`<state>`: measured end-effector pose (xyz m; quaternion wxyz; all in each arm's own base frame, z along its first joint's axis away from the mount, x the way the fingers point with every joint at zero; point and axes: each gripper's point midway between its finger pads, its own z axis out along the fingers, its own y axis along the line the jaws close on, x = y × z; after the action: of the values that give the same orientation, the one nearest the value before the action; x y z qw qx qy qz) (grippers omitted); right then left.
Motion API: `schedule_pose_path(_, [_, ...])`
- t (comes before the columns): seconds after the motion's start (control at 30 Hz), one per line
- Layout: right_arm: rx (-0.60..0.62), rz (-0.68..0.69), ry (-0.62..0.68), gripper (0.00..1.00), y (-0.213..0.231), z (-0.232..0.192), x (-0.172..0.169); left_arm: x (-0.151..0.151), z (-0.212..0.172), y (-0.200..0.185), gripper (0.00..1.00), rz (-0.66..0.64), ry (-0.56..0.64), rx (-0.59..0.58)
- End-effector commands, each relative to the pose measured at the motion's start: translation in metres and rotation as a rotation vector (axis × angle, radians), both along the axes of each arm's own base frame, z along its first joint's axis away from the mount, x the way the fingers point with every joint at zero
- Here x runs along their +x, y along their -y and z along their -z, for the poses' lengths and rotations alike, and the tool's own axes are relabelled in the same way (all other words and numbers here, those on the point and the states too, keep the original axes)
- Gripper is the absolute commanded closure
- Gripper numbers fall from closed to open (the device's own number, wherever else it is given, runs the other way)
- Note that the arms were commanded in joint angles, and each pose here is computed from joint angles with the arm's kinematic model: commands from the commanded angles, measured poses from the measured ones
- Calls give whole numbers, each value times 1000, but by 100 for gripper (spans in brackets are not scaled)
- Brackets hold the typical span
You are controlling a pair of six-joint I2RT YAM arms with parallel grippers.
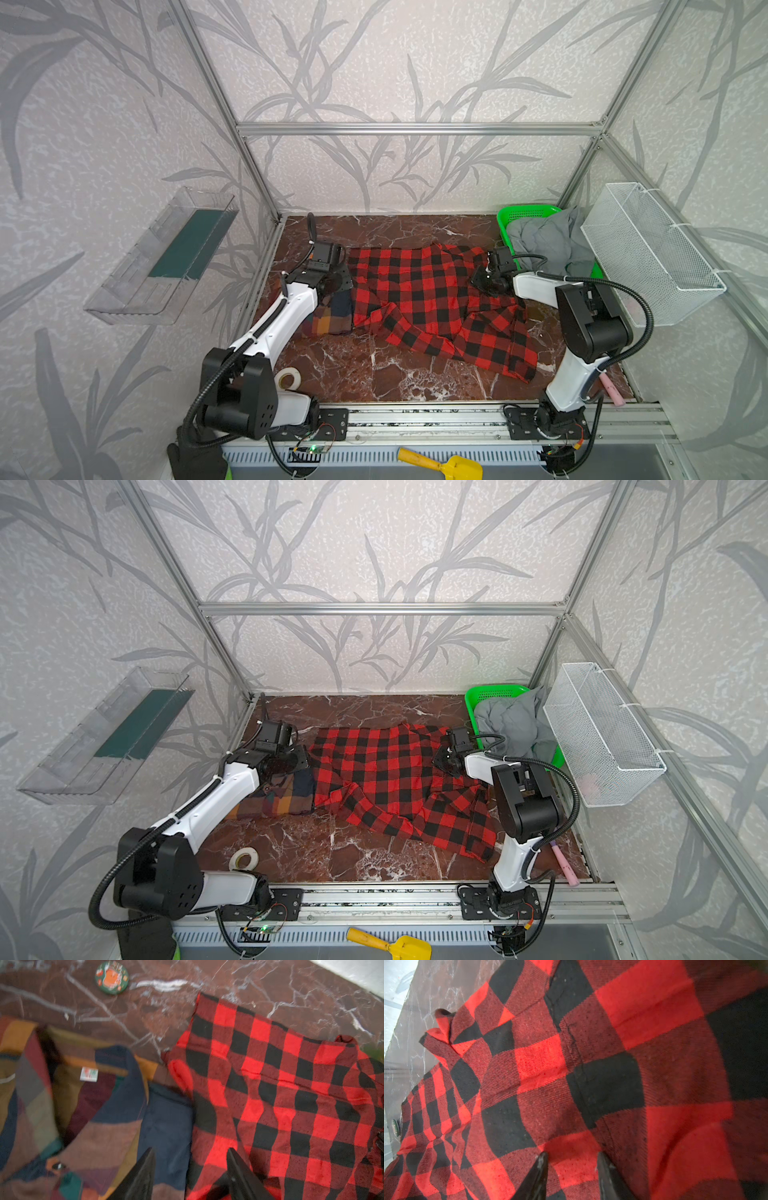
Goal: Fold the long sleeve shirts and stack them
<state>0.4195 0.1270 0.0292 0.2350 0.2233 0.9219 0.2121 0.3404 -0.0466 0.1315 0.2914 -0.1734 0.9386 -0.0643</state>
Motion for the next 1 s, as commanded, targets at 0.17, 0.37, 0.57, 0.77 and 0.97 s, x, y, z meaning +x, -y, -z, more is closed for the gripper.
schedule_pose_path(0.17, [-37, -17, 6, 59, -1, -7, -7, -63, 55, -34, 43, -230, -189, 16])
schedule_pose_path(0.37, [-45, -17, 14, 59, 0, -11, -7, -78, 85, -53, 43, -330, -322, -2])
schedule_pose_path(0.57, [-40, -11, 25, 59, 0, -14, -8, -81, 110, -76, 44, -396, -484, -20])
schedule_pose_path(0.77, [-26, -11, 33, 59, 0, -13, -11, -83, 116, -106, 44, -449, -579, 68])
schedule_pose_path(0.97, [-32, -24, 39, 59, -3, -11, -15, -90, 106, -140, 44, -543, -575, 117])
